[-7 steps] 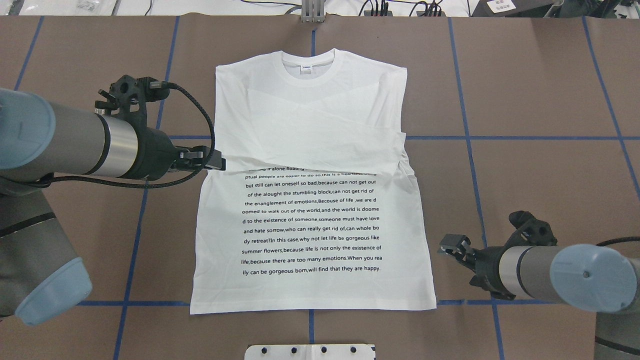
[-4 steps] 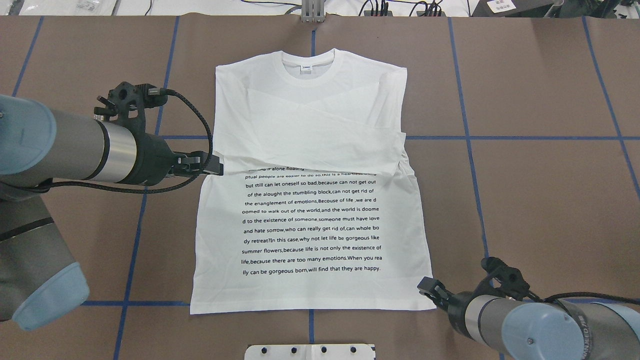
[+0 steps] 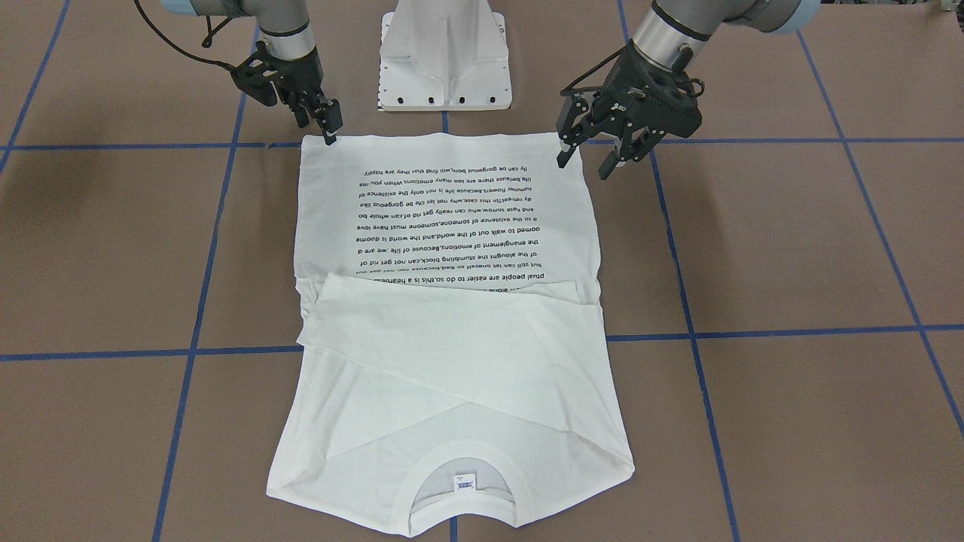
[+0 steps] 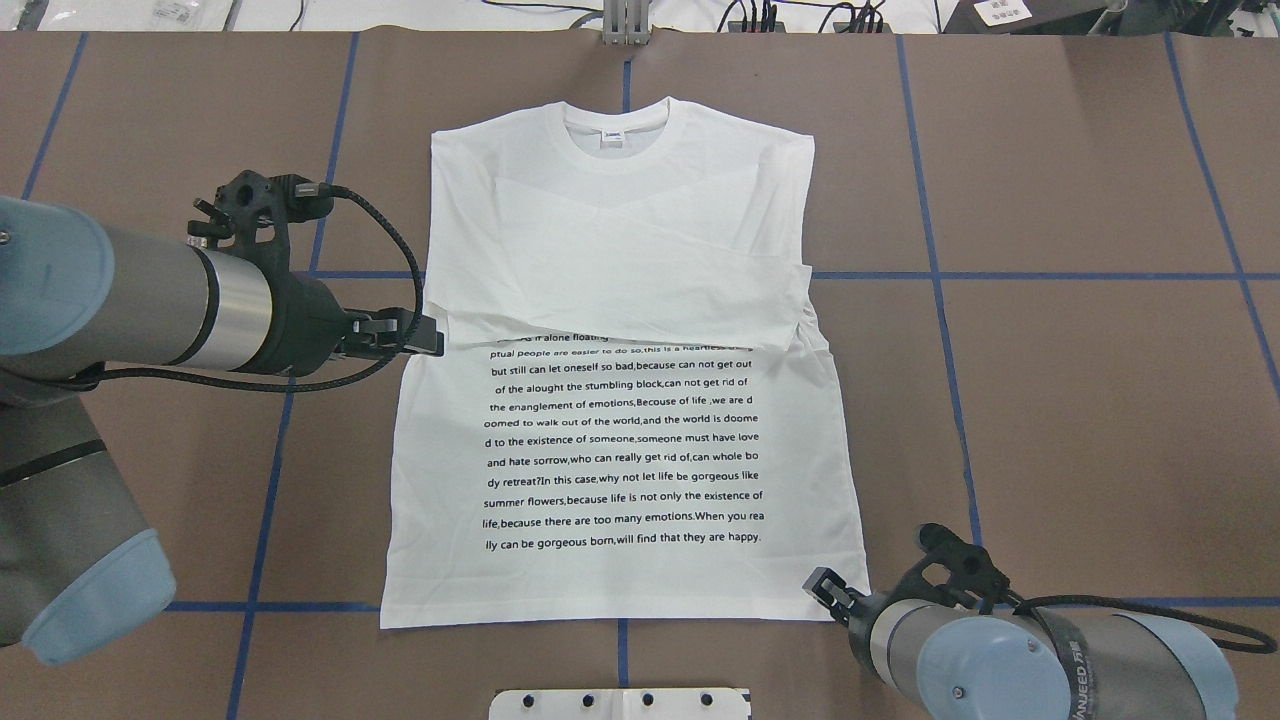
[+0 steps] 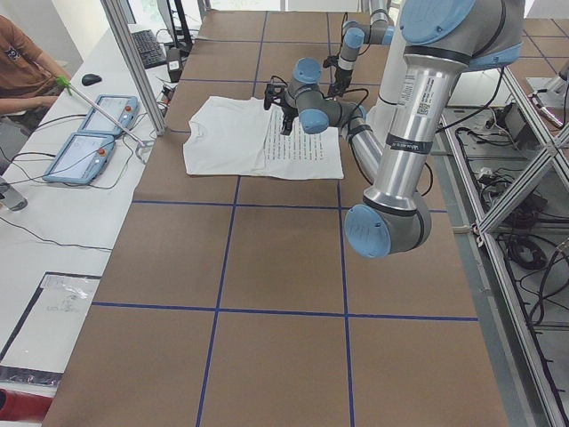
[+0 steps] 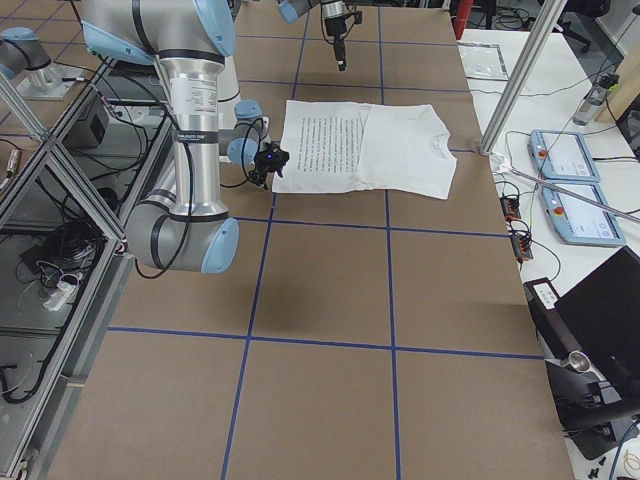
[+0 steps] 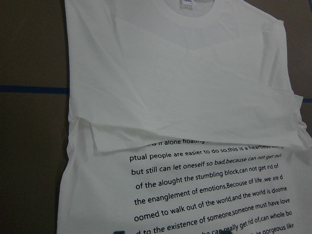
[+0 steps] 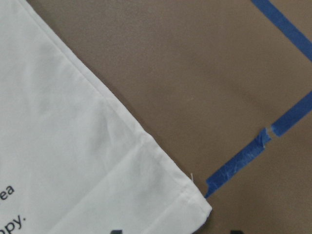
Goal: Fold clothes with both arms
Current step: 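Lower the left gripper to a hem corner while the right reaches the other, then grasp both hem corners with the left and right grippers, then lift the hem with both grippers and fold it toward the collar, then lay the hem near the collar, open both grippers and withdraw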
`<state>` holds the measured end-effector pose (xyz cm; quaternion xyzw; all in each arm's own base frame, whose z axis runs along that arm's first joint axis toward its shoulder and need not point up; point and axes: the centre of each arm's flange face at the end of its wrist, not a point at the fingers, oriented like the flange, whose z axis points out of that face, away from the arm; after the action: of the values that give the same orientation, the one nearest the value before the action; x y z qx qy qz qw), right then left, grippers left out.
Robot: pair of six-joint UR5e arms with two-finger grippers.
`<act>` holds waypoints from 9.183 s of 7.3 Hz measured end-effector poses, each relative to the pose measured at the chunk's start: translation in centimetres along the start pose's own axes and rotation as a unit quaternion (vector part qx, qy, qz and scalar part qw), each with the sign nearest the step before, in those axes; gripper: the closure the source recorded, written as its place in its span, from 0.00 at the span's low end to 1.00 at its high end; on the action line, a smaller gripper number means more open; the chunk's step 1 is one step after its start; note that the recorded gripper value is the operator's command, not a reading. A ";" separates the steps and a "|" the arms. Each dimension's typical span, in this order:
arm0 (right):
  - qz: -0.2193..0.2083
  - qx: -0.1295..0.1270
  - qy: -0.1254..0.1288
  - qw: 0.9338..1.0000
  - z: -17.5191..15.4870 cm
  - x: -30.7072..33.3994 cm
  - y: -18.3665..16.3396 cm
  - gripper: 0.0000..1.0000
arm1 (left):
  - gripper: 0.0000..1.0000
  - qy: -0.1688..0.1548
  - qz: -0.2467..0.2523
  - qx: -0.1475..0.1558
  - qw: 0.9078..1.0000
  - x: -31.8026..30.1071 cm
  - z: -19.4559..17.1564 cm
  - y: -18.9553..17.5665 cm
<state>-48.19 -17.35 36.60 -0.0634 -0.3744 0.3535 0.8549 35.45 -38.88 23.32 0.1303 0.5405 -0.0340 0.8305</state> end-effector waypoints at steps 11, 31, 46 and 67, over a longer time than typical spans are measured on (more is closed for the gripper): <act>-0.003 0.020 0.011 1.000 0.4 0.1 -0.2 1.00 | 0.28 -0.004 -0.004 0.000 1.000 -0.5 -0.1 0.2; 0.001 0.011 -0.006 1.000 -2.0 -0.9 -1.3 1.00 | 0.52 -0.152 -0.183 -0.142 0.961 -4.9 11.3 22.2; -0.034 -0.033 -0.001 0.999 -6.7 3.4 1.2 1.00 | 1.00 -0.084 -0.218 -0.154 0.960 0.1 2.0 21.7; -0.026 0.130 -0.001 0.991 3.5 -33.8 -37.6 0.41 | 0.70 -0.069 -0.115 0.121 0.984 -8.1 17.0 -19.2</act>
<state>-45.57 -67.84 32.98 0.0584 -0.3273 0.3767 0.8646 43.40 -62.40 33.72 0.1644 0.4852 -0.2034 0.8344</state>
